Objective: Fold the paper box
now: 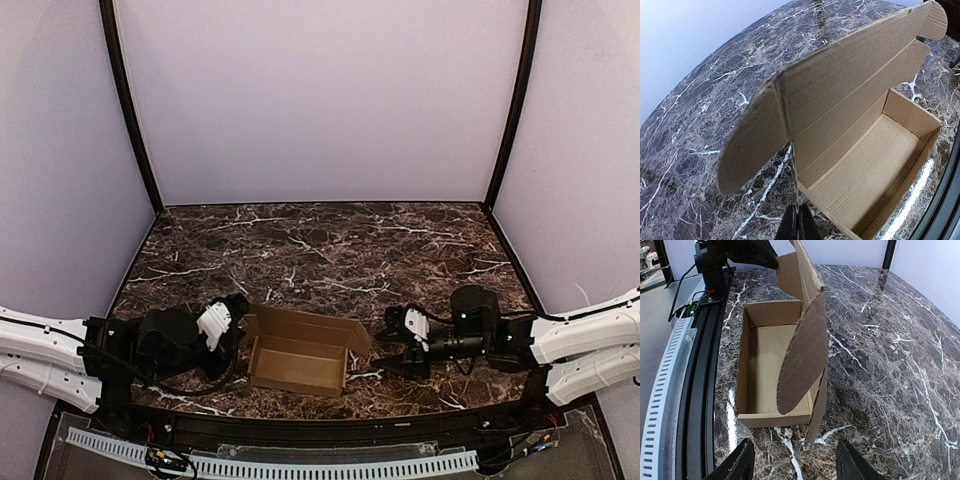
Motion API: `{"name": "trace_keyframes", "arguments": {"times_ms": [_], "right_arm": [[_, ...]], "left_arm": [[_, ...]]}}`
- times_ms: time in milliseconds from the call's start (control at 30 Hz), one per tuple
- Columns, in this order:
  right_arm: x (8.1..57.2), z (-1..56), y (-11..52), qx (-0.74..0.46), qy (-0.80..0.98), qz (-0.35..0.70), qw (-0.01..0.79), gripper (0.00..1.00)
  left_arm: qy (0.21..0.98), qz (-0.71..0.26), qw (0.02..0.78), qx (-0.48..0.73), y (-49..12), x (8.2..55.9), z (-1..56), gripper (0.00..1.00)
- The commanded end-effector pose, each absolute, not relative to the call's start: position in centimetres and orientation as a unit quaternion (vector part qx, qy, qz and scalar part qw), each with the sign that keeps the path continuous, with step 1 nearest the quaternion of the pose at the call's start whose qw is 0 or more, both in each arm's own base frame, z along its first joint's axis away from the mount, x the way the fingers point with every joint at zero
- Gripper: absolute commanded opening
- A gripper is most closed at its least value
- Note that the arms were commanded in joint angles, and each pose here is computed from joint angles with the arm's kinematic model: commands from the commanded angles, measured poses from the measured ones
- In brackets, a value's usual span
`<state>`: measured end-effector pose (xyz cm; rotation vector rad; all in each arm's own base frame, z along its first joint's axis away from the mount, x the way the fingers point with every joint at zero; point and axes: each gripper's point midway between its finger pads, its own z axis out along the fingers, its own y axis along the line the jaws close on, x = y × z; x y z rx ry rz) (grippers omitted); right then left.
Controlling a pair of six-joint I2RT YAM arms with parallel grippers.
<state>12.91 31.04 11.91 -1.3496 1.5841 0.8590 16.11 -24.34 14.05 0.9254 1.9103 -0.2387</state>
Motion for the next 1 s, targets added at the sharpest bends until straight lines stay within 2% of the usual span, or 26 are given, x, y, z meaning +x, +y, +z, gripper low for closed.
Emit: {"name": "trace_keyframes", "arguments": {"times_ms": [0,200,400,467,967], "right_arm": [[14.0,13.7,32.6,-0.535,0.619,0.34,0.465,0.52],[14.6,14.3,33.5,-0.534,0.613,0.335,0.476,0.34],[14.9,14.0,33.7,-0.535,0.619,0.325,0.475,0.06],[14.9,13.8,33.7,-0.536,0.622,0.32,0.473,0.0],[18.1,16.0,35.6,-0.451,0.692,0.242,0.509,0.0]], "left_arm": [[0.79,-0.097,0.478,0.372,-24.0,16.2,13.6,0.01],[0.791,-0.101,0.477,0.369,-24.0,16.1,13.4,0.01],[0.794,-0.108,0.474,0.364,-24.2,16.1,13.4,0.01],[0.797,-0.115,0.474,0.356,-24.4,16.1,13.4,0.01],[0.835,-0.177,0.441,0.279,-29.0,16.7,12.7,0.01]]}}
